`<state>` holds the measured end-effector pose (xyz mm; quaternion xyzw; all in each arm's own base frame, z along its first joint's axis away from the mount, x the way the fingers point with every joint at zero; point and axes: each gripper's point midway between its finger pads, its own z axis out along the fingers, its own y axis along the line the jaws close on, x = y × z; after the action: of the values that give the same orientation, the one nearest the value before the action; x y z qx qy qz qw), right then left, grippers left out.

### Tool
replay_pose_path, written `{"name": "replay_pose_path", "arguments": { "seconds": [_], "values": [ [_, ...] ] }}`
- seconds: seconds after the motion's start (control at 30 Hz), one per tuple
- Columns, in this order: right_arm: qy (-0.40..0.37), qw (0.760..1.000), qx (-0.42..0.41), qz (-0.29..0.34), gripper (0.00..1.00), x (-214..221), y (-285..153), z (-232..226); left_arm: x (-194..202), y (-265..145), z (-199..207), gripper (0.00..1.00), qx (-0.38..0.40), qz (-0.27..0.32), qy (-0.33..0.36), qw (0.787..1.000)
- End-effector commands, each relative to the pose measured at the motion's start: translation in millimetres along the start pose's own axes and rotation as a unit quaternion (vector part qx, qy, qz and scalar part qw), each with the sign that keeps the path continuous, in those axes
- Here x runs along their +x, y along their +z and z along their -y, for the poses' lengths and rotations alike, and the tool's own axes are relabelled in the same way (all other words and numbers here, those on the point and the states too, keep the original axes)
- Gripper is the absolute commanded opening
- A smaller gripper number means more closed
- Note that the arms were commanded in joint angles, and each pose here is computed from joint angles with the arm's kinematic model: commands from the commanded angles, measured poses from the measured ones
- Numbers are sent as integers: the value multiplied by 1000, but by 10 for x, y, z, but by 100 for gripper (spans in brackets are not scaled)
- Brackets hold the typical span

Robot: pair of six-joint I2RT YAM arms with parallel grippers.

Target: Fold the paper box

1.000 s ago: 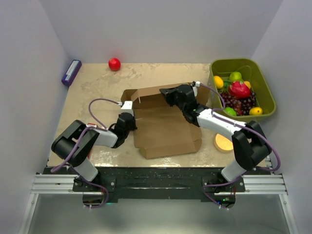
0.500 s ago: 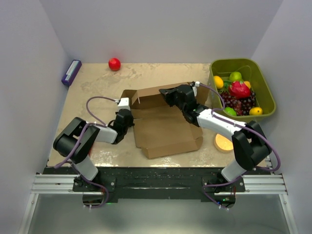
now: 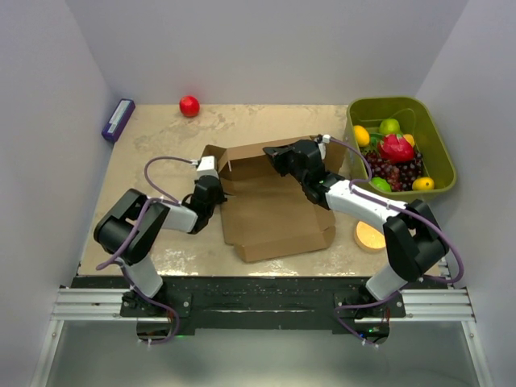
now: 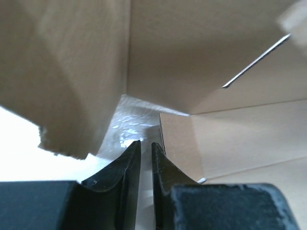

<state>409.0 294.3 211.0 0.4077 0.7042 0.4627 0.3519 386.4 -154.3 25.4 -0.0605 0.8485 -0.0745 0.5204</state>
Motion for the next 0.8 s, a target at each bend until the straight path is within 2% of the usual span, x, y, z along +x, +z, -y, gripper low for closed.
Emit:
{"name": "replay_pose_path", "arguments": {
  "seconds": [0.0,0.33,0.53,0.6,0.7,0.77],
  "values": [
    [-19,1000,2,-17,0,84,24,-17,-305,35,330,20,48,51,-38,997],
    [-17,1000,11,-20,0,98,29,63,-85,112,565,18,70,29,-32,997],
    [-15,1000,14,-18,0,90,23,102,174,115,513,17,66,-1,-24,998],
    [-14,1000,15,-17,0,88,20,122,133,67,532,18,76,5,-25,997],
    [-13,1000,17,-19,0,91,3,141,-56,-70,574,26,97,23,-7,995],
    [-11,1000,16,-13,0,74,-8,137,-243,-204,593,35,107,38,4,993]
  ]
}}
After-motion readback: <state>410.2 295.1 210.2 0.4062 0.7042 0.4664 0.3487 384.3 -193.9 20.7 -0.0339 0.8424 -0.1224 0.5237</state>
